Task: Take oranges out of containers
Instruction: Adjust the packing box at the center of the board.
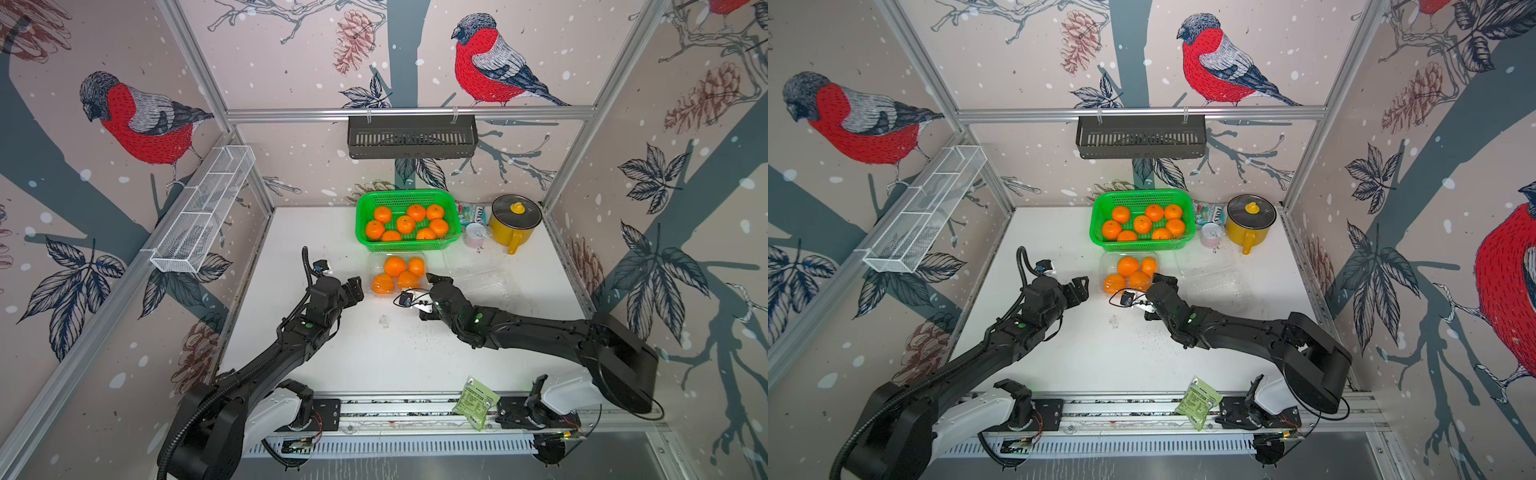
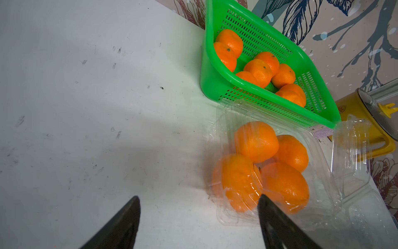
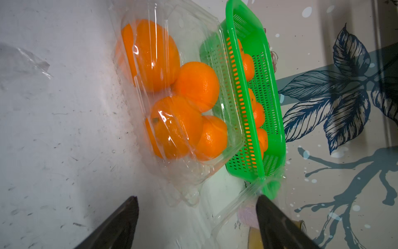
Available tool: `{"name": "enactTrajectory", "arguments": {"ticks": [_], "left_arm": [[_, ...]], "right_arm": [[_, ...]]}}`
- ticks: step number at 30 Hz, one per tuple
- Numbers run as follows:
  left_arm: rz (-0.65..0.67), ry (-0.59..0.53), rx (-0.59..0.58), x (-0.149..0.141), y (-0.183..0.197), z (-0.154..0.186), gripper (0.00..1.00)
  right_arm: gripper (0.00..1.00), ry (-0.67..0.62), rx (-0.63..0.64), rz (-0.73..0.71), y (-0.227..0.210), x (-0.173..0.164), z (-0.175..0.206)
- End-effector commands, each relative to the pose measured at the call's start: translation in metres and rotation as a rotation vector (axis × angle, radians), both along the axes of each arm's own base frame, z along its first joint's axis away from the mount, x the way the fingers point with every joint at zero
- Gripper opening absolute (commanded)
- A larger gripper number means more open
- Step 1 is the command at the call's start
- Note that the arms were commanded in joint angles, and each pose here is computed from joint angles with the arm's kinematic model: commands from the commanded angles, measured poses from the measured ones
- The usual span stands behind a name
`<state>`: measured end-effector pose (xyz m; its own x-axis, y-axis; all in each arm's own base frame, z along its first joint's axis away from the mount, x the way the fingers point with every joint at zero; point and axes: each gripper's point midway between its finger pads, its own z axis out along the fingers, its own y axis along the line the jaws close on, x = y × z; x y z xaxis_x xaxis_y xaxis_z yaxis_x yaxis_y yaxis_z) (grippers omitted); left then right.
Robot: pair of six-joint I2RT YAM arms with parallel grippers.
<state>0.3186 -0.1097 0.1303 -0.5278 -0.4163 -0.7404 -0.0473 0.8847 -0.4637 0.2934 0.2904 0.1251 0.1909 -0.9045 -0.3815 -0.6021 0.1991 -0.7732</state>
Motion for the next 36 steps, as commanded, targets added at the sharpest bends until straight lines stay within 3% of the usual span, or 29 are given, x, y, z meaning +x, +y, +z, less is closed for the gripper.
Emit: {"name": "enactTrajectory", "arguments": {"ticks": [1,15,30,33,36], "left_arm": [[0.004,-0.004,0.010,0.000,0.002,0.002,0.84],[0.012,-0.003,0.025,-0.002,0.005,-0.001,0.85],[-0.045,-0.064,0.054,0.004,-0.002,0.008,0.85],[-0.091,-0.097,0.063,0.009,-0.010,0.017,0.85],[-0.221,-0.197,0.113,0.012,-0.029,0.026,0.83]], "right_arm": [[0.86,-0.050,-0.034,0.001,0.002,0.012,0.007],[0.86,-0.047,-0.112,-0.049,-0.002,0.038,-0.003],[0.86,-0.136,0.060,-0.131,-0.003,0.070,0.042],[0.86,-0.147,0.091,-0.138,-0.001,0.077,0.051],[0.86,-0.147,0.125,-0.150,0.000,0.085,0.059]]}}
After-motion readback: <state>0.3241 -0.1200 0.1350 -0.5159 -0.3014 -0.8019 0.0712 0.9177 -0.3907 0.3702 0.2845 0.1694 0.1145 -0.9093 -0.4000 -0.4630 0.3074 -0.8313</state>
